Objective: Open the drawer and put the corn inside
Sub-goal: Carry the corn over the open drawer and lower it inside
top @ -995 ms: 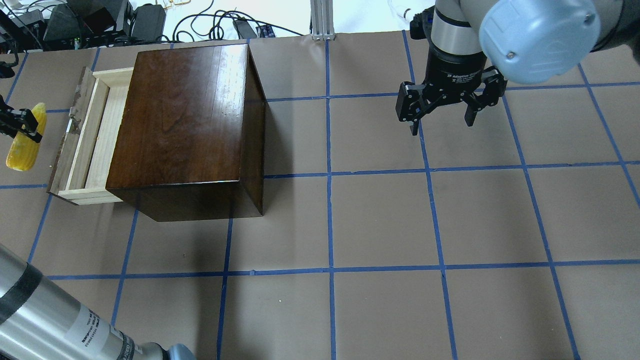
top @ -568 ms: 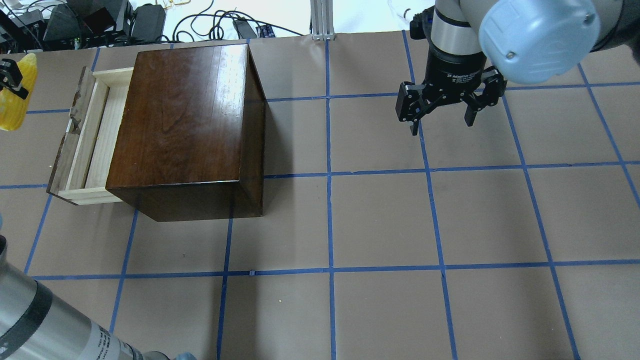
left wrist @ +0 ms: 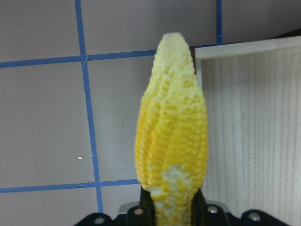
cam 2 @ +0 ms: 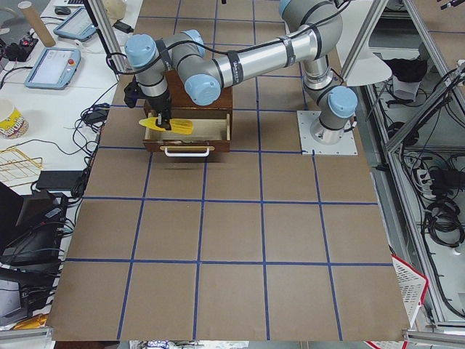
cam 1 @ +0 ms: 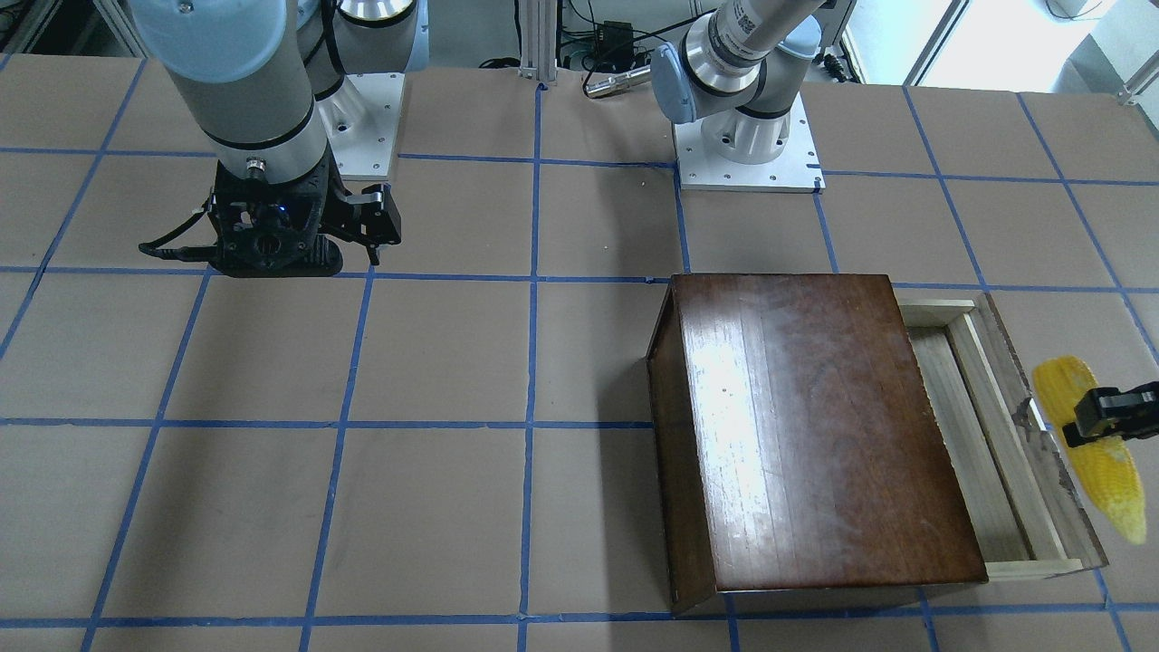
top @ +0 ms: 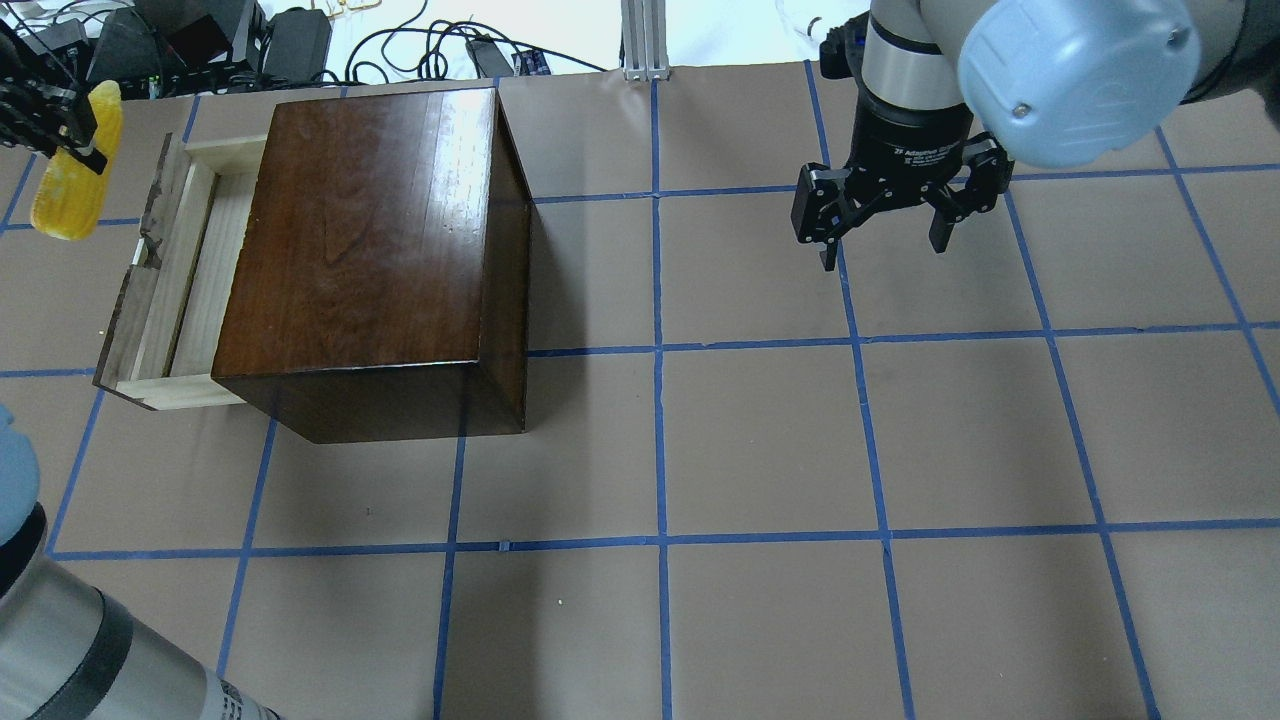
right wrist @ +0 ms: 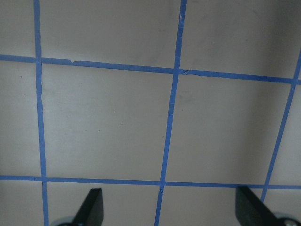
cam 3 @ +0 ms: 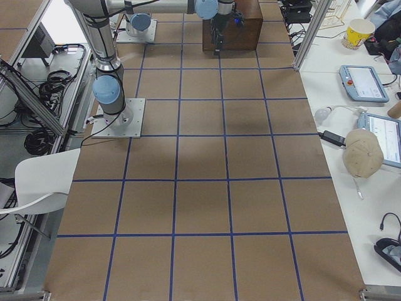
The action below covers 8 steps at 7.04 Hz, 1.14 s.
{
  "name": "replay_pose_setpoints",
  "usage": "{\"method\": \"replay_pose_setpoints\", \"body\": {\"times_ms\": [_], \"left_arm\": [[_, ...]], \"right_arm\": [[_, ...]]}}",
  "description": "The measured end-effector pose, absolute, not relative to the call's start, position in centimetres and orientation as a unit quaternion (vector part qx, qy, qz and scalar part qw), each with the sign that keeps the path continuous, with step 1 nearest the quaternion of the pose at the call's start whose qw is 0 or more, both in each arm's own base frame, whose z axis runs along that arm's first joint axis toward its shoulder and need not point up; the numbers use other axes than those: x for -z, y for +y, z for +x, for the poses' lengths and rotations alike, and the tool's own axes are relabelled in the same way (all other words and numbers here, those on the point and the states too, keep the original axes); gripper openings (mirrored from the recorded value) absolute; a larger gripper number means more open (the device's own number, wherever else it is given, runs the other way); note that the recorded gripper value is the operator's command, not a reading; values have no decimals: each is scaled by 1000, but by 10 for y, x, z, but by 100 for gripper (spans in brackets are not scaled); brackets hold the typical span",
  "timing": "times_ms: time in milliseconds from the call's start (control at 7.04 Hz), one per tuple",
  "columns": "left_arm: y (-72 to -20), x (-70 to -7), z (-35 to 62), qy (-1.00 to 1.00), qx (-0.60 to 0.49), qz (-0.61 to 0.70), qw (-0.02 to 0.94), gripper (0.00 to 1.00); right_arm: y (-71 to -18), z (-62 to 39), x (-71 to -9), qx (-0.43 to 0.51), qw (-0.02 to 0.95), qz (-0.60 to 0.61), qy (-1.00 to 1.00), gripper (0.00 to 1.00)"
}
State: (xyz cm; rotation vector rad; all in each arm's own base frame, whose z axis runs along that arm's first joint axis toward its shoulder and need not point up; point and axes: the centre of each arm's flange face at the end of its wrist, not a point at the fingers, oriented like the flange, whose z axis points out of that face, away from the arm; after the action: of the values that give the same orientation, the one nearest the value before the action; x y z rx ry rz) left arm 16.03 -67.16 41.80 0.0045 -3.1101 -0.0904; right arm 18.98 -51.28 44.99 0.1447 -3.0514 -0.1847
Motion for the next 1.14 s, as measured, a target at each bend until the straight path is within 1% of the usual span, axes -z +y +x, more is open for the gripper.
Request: {"method": "replay_pose_setpoints", "body": {"times_ms": [426,1137], "left_arm": [[-668,-367,144,-997,74,18,33,0],[-669,-325,144,-994,99,15,44,0]], "right_arm": [[-513,190,-450,60,41,47,-996,100],[-513,190,-450,60,41,48,-996,100]]}}
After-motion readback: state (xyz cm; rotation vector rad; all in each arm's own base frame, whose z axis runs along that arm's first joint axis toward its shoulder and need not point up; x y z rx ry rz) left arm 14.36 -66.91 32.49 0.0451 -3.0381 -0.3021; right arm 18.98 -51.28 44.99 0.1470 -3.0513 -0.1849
